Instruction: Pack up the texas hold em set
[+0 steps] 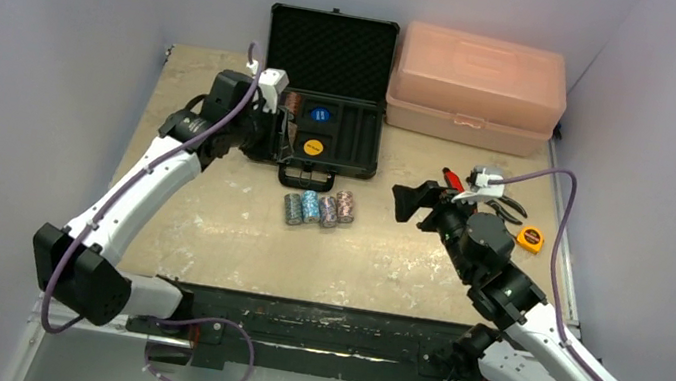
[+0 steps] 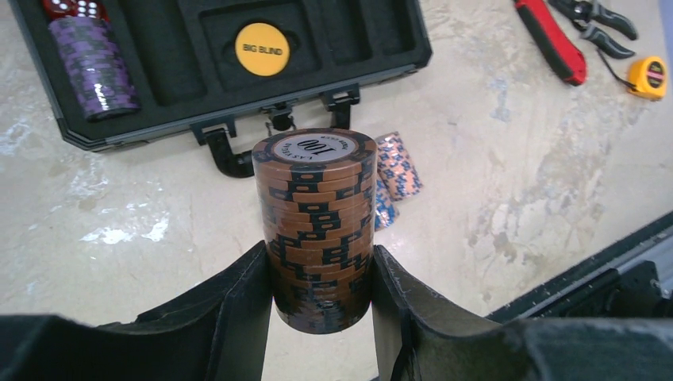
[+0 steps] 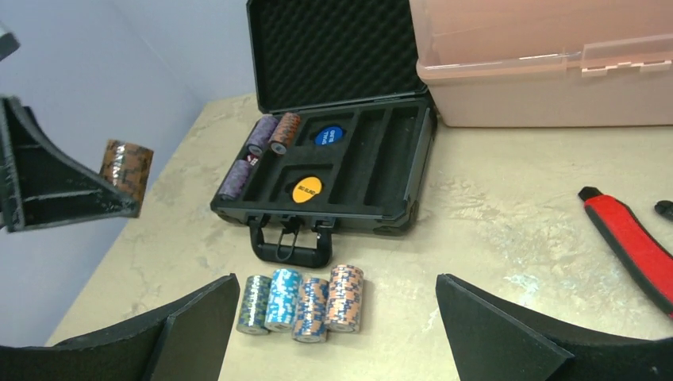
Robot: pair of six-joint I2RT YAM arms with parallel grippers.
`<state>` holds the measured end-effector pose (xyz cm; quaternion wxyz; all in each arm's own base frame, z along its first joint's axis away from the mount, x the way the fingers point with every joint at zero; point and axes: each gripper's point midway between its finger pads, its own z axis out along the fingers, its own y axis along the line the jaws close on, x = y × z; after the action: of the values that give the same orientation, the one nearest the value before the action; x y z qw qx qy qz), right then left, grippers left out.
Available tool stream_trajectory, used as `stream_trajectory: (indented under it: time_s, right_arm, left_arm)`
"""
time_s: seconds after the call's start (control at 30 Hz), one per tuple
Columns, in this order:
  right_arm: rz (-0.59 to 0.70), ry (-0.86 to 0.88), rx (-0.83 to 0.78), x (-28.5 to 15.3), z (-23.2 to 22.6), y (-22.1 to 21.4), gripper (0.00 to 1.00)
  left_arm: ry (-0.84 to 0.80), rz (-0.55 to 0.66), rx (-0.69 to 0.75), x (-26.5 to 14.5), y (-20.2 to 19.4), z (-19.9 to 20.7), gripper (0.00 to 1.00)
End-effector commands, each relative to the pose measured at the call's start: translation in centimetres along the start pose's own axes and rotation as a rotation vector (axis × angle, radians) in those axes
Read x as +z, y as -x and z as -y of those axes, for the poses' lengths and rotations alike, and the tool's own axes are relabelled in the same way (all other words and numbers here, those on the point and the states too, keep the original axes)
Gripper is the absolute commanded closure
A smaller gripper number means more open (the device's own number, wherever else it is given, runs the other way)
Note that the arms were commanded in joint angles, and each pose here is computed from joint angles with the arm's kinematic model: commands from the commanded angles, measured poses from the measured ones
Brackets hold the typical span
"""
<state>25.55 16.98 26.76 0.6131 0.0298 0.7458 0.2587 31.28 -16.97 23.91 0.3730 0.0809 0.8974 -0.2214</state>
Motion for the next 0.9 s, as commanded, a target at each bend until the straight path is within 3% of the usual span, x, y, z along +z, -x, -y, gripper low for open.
stream_trajectory:
  time_s: [0.0, 0.5, 0.87]
  right_arm:
    - [0.05, -0.007, -0.047, -0.6, 0.0, 2.1, 0.01]
    - [0.051, -0.024, -0.042, -1.3, 0.6, 2.1, 0.01]
    - [0.053, 0.0, -0.031, -1.8, 0.3, 2.3, 0.01]
  left_arm:
    - [0.082, 0.086, 0.045, 0.6, 3.9, -1.5, 1.0]
    - [0.269, -0.111, -0.026, 7.4, 4.3, -6.6, 1.0]
    - [0.391, -0.25, 0.059, 11.8, 3.8, -10.2, 1.0]
